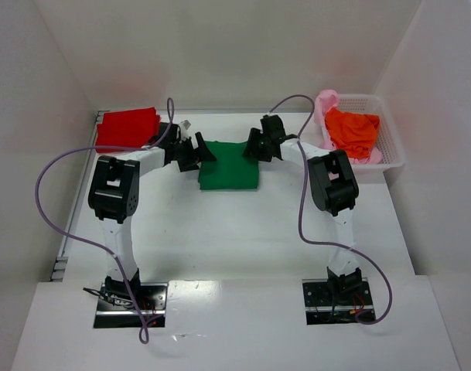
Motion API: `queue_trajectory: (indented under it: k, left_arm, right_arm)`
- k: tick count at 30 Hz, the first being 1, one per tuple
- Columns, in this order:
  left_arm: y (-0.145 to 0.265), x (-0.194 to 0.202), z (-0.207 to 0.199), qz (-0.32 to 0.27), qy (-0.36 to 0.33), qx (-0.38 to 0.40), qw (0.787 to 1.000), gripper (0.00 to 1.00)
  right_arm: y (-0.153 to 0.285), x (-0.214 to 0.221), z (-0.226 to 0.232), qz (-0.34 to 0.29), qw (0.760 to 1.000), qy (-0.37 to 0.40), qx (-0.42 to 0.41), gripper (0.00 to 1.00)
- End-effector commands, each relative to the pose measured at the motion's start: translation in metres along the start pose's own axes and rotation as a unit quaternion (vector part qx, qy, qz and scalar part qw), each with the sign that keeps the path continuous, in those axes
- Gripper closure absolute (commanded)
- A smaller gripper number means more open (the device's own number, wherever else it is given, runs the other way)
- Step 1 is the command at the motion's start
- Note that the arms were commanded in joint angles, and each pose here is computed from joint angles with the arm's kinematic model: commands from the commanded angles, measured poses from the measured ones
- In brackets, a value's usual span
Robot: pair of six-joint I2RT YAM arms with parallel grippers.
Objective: Fold and stack the t-shirts
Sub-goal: Put the neatly folded tshirt into the corner of the board with the left arm
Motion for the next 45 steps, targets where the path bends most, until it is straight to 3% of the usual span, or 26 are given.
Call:
queue_trajectory:
  k: [1, 11, 27, 35, 40, 41, 45]
  left_arm:
    - [-0.003, 0.028, 0.024, 0.039, 0.008, -0.029, 0.999, 0.0]
    - [-0.015, 0.047, 0.037, 0.05, 0.027, -0.029, 0.998, 0.0]
    - [-0.016, 0.052, 0.043, 0.073, 0.043, -0.051, 0.995, 0.27]
    - [-0.021, 0.061, 0.046, 0.085, 0.056, -0.06, 0.993, 0.5]
    - [-0.023, 0.062, 0.044, 0.089, 0.057, -0.051, 0.993, 0.93]
    - [-0.023, 0.062, 0.044, 0.089, 0.057, -0.051, 0.993, 0.98]
    - [-0.021, 0.054, 0.044, 0.086, 0.047, -0.06, 0.993, 1.0]
  right_arm:
    - [-0.012, 0.026, 0.007, 0.033, 0.999, 0.008, -0.005, 0.38]
    - [-0.012, 0.027, 0.009, 0.036, 0.999, 0.008, -0.009, 0.38]
    - [-0.012, 0.029, 0.005, 0.039, 0.999, 0.012, 0.0, 0.38]
    - [-0.005, 0.033, -0.001, 0.041, 0.999, 0.026, 0.007, 0.38]
    - [-0.005, 0.035, -0.003, 0.044, 0.999, 0.026, 0.009, 0.38]
    - [-0.004, 0.034, -0.002, 0.042, 0.999, 0.026, 0.008, 0.38]
    - [-0.003, 0.032, 0.0, 0.038, 0.999, 0.026, 0.004, 0.38]
Point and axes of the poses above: each gripper's point midway between its finger pads, its own y axis back along the fingers, its own z axis along the line the jaws close on, x = y × z, the point moved 2 cm from there along y, back along the fingers, and after that the axes turned 6 degrees about -y, right-handed, at the moved point
